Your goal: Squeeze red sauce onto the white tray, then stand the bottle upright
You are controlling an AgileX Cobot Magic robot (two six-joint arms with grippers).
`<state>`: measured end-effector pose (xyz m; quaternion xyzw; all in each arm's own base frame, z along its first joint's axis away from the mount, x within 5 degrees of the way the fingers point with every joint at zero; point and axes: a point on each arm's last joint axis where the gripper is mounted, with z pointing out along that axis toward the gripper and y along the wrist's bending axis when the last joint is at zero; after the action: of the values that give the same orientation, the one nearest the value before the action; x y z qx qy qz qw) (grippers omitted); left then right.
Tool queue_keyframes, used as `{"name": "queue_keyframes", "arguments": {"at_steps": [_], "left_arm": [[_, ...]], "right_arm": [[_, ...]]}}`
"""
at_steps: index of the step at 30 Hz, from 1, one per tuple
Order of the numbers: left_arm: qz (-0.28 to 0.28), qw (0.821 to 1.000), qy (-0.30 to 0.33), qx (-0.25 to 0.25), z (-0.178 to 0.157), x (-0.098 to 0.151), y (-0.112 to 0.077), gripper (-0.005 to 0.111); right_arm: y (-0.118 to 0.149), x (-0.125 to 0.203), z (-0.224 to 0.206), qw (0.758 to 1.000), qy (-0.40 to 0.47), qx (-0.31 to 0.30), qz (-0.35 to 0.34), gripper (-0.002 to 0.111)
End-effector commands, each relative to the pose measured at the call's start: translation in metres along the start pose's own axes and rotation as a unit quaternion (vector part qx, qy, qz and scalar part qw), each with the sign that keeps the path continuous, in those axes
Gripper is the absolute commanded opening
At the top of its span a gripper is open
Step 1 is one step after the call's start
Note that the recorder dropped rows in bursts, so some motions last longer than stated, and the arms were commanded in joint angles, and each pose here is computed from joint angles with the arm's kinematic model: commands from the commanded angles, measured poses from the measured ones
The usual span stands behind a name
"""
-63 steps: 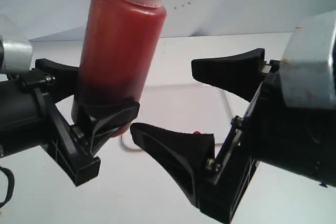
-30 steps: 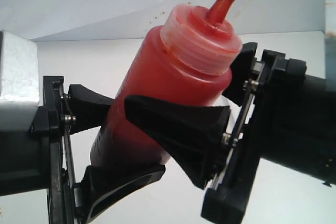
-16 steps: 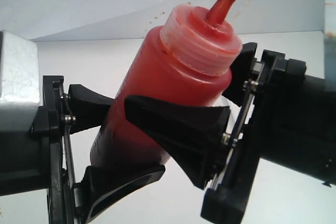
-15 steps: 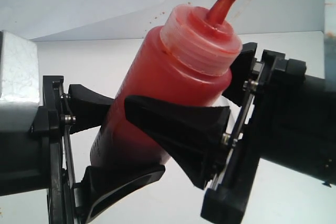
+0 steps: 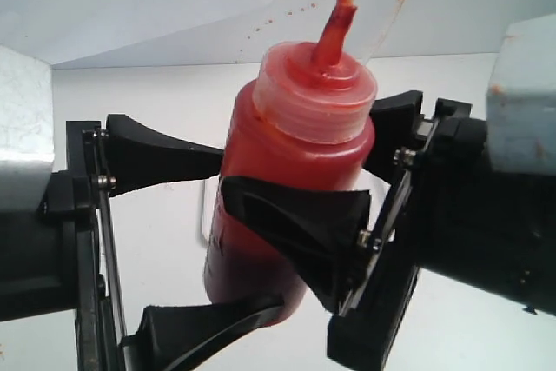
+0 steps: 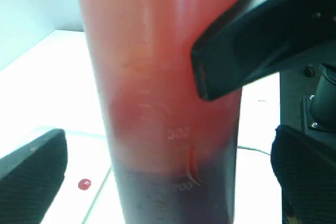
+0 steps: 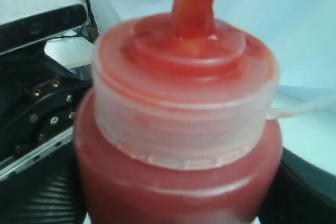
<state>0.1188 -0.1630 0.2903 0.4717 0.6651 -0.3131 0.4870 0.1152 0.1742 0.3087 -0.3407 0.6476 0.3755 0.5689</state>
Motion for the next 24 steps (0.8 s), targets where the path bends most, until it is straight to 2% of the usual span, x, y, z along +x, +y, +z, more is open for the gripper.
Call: {"name": "queue_keyframes", "arguments": {"at_steps": [1, 9, 12, 16, 19, 21, 24], "left_arm": [[-0.006, 1.000, -0.007, -0.003, -0.001, -0.003, 0.000, 0.105], [-0.004, 1.000, -0.005, -0.003, -0.001, -0.002, 0.000, 0.105], [0.014, 1.000, 0.007, -0.003, -0.001, 0.002, 0.000, 0.105], [0.026, 0.999, 0.024, -0.008, -0.001, 0.010, 0.000, 0.105], [0.015, 0.999, 0.031, -0.035, -0.001, 0.014, 0.004, 0.105], [-0.004, 0.996, 0.036, -0.077, -0.001, 0.019, 0.011, 0.105], [-0.033, 0.979, 0.045, -0.197, -0.007, 0.027, 0.031, 0.105]], "right_arm": [[0.002, -0.007, -0.002, 1.000, -0.027, -0.011, -0.006, 0.000], [-0.003, 0.000, -0.002, 0.999, 0.011, 0.013, -0.045, 0.000], [-0.004, 0.004, 0.002, 0.998, 0.027, 0.017, -0.052, 0.000], [-0.009, 0.022, 0.015, 0.993, 0.079, 0.023, -0.085, 0.000], [-0.013, 0.042, 0.032, 0.989, 0.121, 0.019, -0.087, 0.000], [-0.014, 0.055, 0.044, 0.988, 0.133, 0.006, -0.080, 0.000], [-0.013, 0.073, 0.062, 0.988, 0.129, -0.021, -0.077, 0.000]]}}
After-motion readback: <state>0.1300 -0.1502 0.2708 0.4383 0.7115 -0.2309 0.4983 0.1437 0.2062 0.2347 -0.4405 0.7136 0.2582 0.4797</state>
